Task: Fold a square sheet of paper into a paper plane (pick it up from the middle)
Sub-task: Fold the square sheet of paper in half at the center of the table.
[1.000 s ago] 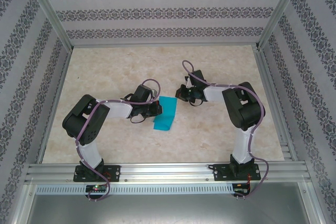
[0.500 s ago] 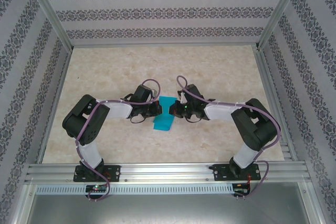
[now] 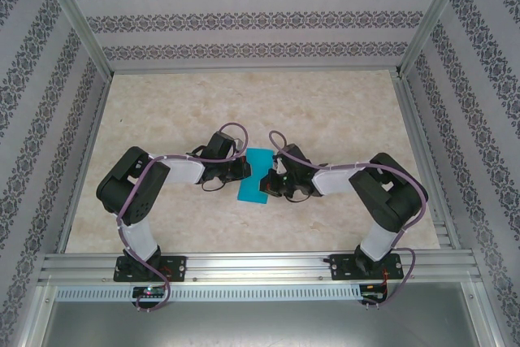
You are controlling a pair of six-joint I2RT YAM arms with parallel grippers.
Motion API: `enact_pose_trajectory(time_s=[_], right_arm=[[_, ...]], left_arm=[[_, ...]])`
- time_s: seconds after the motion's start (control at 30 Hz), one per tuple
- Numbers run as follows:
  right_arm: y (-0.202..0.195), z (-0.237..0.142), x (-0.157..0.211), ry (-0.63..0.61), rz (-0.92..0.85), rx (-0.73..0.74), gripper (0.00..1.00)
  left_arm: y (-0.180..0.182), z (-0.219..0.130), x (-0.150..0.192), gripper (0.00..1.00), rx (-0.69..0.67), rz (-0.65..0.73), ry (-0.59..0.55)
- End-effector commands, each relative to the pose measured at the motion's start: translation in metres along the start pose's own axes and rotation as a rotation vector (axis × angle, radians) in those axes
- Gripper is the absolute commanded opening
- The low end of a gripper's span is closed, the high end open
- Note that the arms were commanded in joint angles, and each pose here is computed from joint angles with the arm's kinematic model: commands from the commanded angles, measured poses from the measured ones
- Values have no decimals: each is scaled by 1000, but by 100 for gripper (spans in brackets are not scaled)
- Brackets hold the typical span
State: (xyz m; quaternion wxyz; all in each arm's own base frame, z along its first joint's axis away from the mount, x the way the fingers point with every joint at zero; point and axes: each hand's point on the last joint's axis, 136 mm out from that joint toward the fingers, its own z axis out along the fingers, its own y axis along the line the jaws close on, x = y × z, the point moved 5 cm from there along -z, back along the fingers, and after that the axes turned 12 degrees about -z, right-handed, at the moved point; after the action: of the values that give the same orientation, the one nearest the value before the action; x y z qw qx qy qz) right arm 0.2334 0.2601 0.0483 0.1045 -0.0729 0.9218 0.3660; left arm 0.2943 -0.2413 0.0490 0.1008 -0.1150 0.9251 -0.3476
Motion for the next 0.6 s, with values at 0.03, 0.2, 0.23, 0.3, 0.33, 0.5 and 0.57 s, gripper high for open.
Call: enact_pose_trajectory(time_s=[0.03, 0.2, 0.23, 0.3, 0.33, 0.5, 0.57], right_arm=[[-8, 1, 25, 63, 14, 13, 0], [2, -12, 23, 46, -34, 21, 1], [9, -15, 17, 27, -51, 11, 1], [22, -18, 4, -7, -76, -15, 1], [27, -17, -2, -20, -87, -23, 1], [32, 0, -13, -1, -104, -28, 1], [29, 6, -11, 13, -98, -26, 1]], left_arm=[[91, 9, 48, 0, -362, -103, 126], [92, 9, 48, 0, -365, -104, 126], [92, 9, 48, 0, -365, -104, 123], [92, 9, 48, 0, -367, -104, 123], [92, 9, 47, 0, -365, -105, 121], [92, 10, 47, 0, -366, -107, 120], [91, 10, 47, 0, -366, -107, 120]])
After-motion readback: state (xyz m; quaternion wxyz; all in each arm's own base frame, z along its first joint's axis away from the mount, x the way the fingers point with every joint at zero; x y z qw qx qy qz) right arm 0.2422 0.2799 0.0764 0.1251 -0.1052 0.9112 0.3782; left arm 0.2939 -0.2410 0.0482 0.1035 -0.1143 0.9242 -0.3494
